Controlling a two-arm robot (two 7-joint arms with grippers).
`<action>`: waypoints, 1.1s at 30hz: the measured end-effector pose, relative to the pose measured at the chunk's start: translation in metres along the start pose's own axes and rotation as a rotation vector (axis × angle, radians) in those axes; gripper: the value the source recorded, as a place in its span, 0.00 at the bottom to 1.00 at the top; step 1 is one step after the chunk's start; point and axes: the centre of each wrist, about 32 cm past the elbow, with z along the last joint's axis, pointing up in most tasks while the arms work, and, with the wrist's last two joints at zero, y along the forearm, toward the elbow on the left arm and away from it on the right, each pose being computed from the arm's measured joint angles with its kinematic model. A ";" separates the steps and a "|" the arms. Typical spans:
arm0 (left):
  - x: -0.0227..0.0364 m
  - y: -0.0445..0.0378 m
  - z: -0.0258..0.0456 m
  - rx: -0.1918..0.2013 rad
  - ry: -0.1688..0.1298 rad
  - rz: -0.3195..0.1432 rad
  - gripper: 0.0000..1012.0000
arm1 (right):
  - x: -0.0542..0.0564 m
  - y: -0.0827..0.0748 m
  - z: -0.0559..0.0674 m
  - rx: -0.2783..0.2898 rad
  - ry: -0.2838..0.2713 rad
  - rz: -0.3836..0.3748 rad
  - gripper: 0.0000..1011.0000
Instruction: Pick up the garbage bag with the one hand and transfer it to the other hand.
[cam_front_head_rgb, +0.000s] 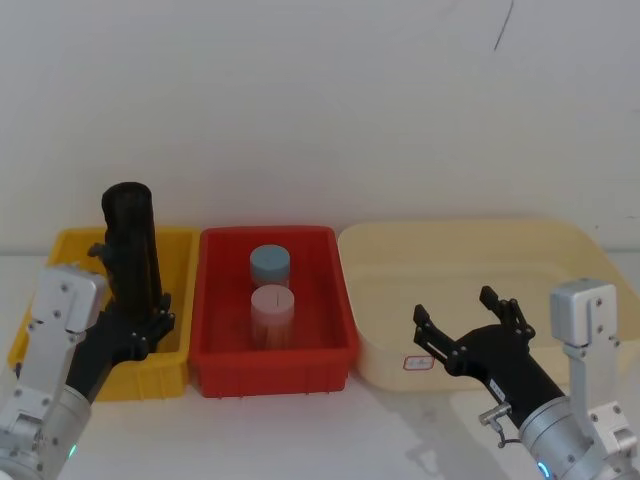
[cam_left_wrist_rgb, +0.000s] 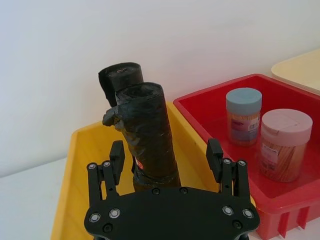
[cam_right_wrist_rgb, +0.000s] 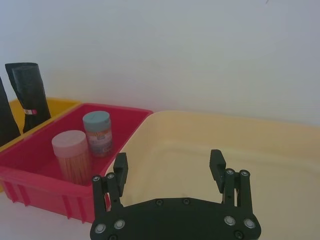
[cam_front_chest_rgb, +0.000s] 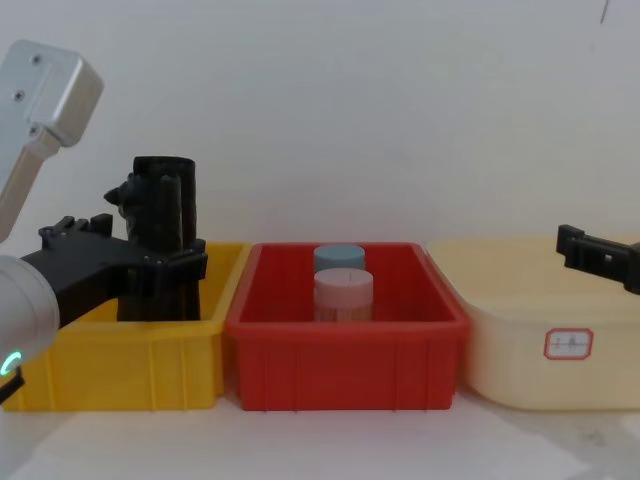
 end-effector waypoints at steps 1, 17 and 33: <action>0.0003 -0.0007 -0.0003 0.001 0.001 0.000 0.99 | 0.000 0.000 0.000 0.000 0.000 0.000 0.99; 0.0053 -0.0195 -0.0081 0.002 0.031 0.006 0.99 | 0.000 0.000 0.000 0.000 0.000 0.000 0.99; 0.0107 -0.0409 -0.0150 -0.005 0.048 -0.013 0.99 | 0.000 0.000 0.000 0.000 0.000 0.000 0.99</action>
